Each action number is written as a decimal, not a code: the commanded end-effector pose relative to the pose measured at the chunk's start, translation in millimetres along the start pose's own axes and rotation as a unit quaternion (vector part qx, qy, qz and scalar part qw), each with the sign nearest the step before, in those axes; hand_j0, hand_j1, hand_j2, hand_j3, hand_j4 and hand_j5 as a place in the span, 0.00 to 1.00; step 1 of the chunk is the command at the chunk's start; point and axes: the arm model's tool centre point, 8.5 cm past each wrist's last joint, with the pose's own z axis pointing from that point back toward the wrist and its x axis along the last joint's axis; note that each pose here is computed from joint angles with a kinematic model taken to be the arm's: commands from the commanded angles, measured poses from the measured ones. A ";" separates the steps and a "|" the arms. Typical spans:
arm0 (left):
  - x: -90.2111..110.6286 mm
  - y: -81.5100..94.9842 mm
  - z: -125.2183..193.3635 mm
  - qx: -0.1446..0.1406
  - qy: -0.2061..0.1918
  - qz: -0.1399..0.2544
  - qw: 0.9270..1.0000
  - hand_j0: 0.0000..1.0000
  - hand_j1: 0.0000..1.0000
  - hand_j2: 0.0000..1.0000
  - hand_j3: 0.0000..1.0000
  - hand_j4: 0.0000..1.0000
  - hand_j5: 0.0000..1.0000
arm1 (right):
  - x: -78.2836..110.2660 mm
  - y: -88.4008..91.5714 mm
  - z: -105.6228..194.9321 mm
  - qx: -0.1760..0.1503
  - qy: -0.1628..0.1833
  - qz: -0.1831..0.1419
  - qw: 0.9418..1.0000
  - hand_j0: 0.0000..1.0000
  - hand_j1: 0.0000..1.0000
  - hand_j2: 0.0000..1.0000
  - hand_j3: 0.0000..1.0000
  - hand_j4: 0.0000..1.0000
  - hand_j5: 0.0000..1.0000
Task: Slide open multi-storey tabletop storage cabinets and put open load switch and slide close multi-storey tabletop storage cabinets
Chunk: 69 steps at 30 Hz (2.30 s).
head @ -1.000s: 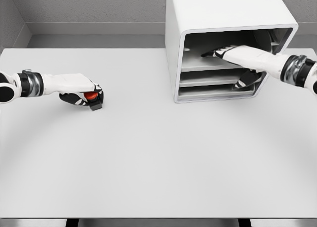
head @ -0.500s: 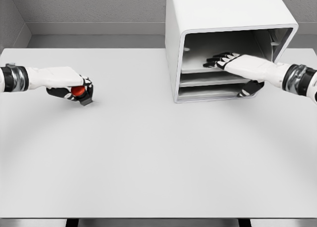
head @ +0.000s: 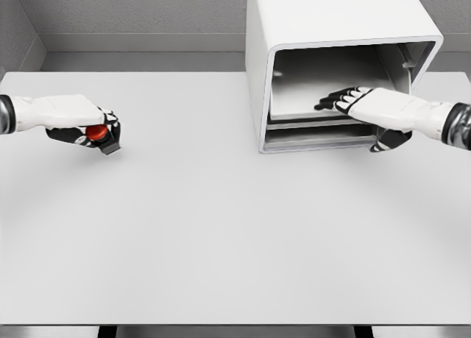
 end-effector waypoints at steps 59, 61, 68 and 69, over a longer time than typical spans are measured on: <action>0.5 3.5 26.5 0.000 0.007 -0.010 1.000 0.38 0.38 0.38 0.38 0.38 0.38 | 8.7 23.5 75.0 -0.001 -0.033 0.049 0.998 1.00 1.00 1.00 1.00 1.00 1.00; 0.8 3.6 25.9 0.000 0.007 -0.010 1.000 0.38 0.38 0.38 0.38 0.38 0.38 | 9.8 20.8 75.1 -0.008 -0.039 0.043 0.998 1.00 1.00 1.00 1.00 1.00 1.00; 7.3 10.5 23.8 0.012 -0.007 -0.009 1.000 0.38 0.38 0.38 0.38 0.38 0.38 | 9.2 8.7 83.9 -0.031 -0.046 0.046 0.997 1.00 1.00 1.00 1.00 1.00 1.00; 13.0 14.1 19.3 0.016 -0.017 -0.013 1.000 0.38 0.38 0.38 0.38 0.38 0.38 | 8.4 6.3 85.7 -0.034 -0.044 0.048 0.997 1.00 1.00 1.00 1.00 1.00 1.00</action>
